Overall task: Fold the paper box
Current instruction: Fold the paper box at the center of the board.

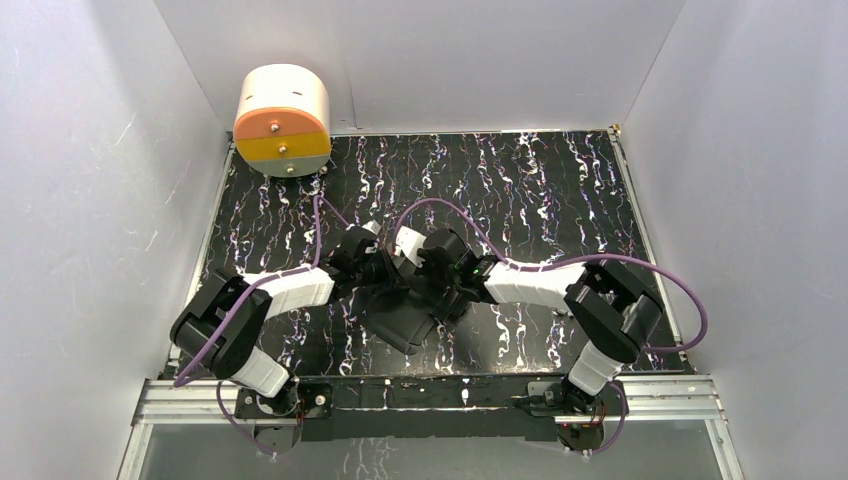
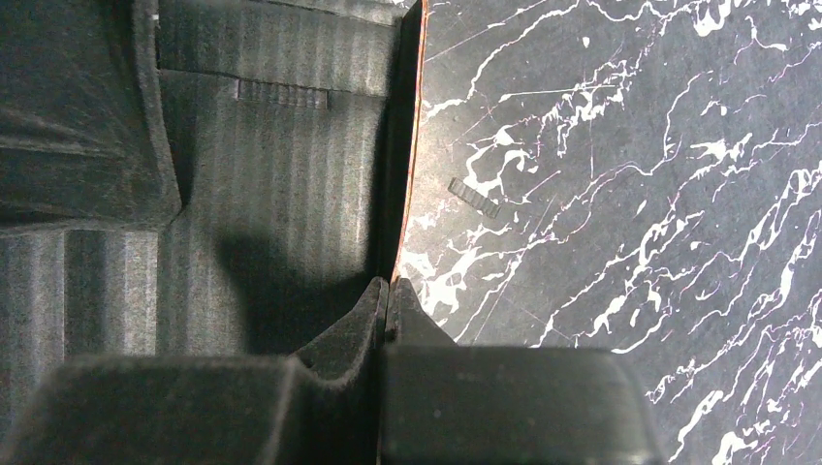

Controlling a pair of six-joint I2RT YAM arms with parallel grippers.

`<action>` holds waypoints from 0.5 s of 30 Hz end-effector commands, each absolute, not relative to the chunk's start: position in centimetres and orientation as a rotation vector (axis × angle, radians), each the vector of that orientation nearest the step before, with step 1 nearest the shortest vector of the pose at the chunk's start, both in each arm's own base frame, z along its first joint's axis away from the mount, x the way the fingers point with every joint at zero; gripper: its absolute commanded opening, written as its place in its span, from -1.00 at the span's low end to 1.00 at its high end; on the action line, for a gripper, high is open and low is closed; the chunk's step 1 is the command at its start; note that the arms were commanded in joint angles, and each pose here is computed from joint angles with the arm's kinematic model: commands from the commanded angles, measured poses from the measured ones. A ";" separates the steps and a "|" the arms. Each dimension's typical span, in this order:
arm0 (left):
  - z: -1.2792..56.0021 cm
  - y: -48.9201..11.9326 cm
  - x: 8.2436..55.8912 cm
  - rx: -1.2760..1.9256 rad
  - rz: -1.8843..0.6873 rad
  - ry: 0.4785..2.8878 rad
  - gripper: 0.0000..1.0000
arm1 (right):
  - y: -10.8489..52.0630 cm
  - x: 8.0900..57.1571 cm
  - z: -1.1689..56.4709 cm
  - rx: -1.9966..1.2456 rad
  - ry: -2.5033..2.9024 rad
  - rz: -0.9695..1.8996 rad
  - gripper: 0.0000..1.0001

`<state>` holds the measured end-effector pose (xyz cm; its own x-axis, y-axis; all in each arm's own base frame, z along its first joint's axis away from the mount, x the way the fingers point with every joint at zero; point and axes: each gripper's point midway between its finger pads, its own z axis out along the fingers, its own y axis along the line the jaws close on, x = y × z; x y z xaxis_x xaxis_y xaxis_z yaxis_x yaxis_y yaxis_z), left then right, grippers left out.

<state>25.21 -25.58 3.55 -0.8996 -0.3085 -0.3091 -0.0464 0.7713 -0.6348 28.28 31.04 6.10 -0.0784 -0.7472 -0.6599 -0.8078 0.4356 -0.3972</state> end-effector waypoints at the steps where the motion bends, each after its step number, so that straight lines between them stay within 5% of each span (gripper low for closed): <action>1: 3.9 -25.9 25.7 -0.263 -0.909 2.556 -0.98 | 32.9 29.5 11.3 -1.220 1.731 0.151 -0.97; 15: 1.7 -25.2 25.6 -0.296 -0.851 2.582 -1.00 | 34.2 27.4 16.0 -1.186 1.672 0.340 -1.00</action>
